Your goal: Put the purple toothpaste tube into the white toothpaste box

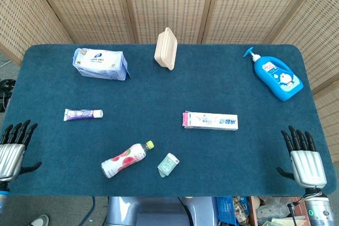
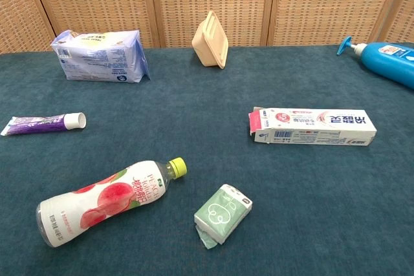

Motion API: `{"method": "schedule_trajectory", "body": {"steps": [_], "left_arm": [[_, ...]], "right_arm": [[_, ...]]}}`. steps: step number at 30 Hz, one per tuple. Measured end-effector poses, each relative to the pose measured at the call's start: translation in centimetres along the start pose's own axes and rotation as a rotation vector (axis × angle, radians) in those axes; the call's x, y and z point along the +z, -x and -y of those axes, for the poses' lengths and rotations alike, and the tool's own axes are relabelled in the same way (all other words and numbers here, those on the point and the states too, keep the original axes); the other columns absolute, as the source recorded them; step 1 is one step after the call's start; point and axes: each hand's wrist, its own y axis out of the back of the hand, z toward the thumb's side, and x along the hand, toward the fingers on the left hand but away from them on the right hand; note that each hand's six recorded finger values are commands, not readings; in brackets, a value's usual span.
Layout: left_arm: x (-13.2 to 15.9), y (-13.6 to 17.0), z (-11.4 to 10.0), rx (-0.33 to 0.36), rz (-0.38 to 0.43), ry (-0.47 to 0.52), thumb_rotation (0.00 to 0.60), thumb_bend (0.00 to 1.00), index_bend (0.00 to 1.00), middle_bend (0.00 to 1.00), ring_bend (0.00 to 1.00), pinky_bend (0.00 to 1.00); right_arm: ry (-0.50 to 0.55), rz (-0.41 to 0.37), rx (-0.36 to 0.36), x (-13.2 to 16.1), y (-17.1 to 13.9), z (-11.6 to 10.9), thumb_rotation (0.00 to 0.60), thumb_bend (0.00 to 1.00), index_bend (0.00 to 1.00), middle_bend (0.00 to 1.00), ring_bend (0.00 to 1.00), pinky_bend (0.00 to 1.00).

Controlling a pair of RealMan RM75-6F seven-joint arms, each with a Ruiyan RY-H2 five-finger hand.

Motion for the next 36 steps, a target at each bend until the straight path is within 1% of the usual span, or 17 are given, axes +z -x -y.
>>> {"method": "schedule_trajectory", "body": {"steps": [9,14,20,29,33,36], "left_arm": [[0.30,-0.02,-0.01,0.000,0.009,0.006,0.600,0.00,0.00,0.00,0.00,0.00],[0.66,0.13,-0.18,0.008,0.020,0.008,0.600,0.00,0.00,0.00,0.00,0.00],[0.81,0.12,-0.45,0.012,0.031,0.020,0.600,0.00,0.00,0.00,0.00,0.00],[0.50,0.15,-0.37,0.001,0.016,0.026,0.600,0.00,0.00,0.00,0.00,0.00],[0.49,0.13,-0.53,0.009,0.007,0.027,0.600,0.00,0.00,0.00,0.00,0.00],[0.58,-0.05,-0.58,0.018,0.001,0.019,0.600,0.00,0.03,0.00,0.00,0.00]], "right_arm": [[-0.001,-0.008,0.002,0.06,-0.09,0.03,0.600,0.00,0.01,0.00,0.00,0.00],[0.029,-0.012,0.002,0.04,-0.16,-0.05,0.600,0.00,0.01,0.00,0.00,0.00],[0.035,-0.015,-0.005,0.28,-0.37,-0.29,0.600,0.00,0.01,0.00,0.00,0.00],[0.032,-0.030,0.004,0.72,-0.43,0.13,0.600,0.00,0.01,0.00,0.00,0.00],[0.029,-0.034,0.001,0.77,-0.31,0.10,0.600,0.00,0.01,0.00,0.00,0.00],[0.032,-0.033,0.003,0.72,-0.38,0.16,0.600,0.00,0.01,0.00,0.00,0.00]]}}
